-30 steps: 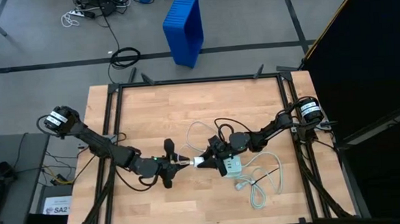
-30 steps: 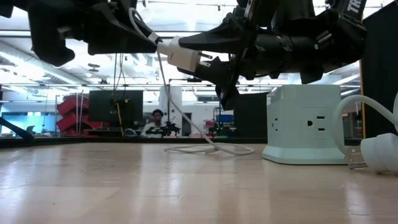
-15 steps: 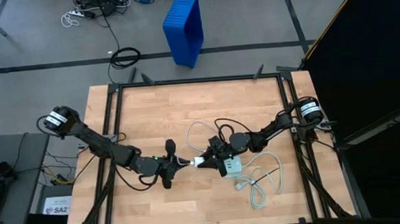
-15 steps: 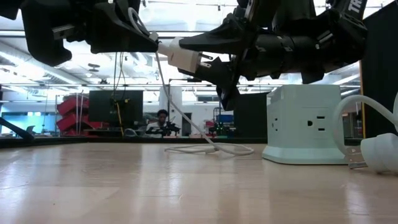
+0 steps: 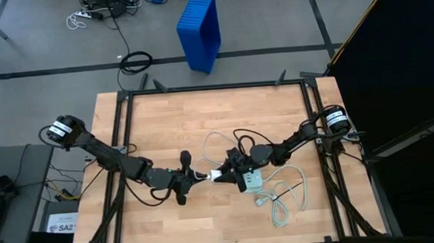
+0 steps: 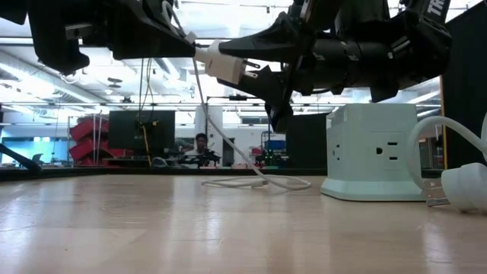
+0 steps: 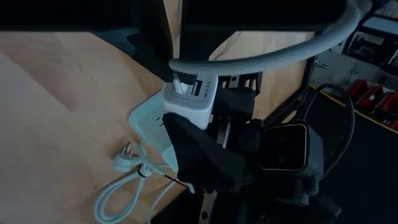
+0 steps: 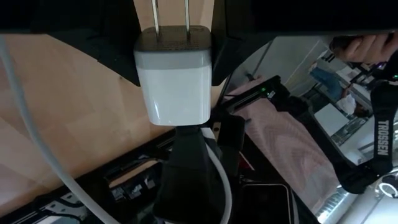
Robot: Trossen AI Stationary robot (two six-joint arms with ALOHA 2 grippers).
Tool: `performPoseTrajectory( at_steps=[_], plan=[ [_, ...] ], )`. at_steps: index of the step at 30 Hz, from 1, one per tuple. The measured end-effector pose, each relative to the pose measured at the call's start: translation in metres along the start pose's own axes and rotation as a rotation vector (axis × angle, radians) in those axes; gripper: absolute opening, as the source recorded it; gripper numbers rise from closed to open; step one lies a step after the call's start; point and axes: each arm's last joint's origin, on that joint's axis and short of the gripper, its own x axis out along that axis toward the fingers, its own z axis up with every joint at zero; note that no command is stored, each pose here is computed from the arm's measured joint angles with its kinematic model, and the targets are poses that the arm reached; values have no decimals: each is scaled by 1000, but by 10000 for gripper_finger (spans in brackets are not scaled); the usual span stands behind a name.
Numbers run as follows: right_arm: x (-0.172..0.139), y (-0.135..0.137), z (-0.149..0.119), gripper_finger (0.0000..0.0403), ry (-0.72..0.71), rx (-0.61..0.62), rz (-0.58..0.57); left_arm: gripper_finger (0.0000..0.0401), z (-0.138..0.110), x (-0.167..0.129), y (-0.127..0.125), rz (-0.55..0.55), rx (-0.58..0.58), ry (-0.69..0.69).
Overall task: Insert USB
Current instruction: Insert the white charger cable into the white charger adapter
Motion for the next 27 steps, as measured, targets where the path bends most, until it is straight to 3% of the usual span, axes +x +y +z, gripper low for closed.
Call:
performPoseTrajectory(
  at_steps=[27],
  plan=[
    [1,1,7,111,-73,-21,-22,4,-11,16,-2,-18,1,29]
  ],
)
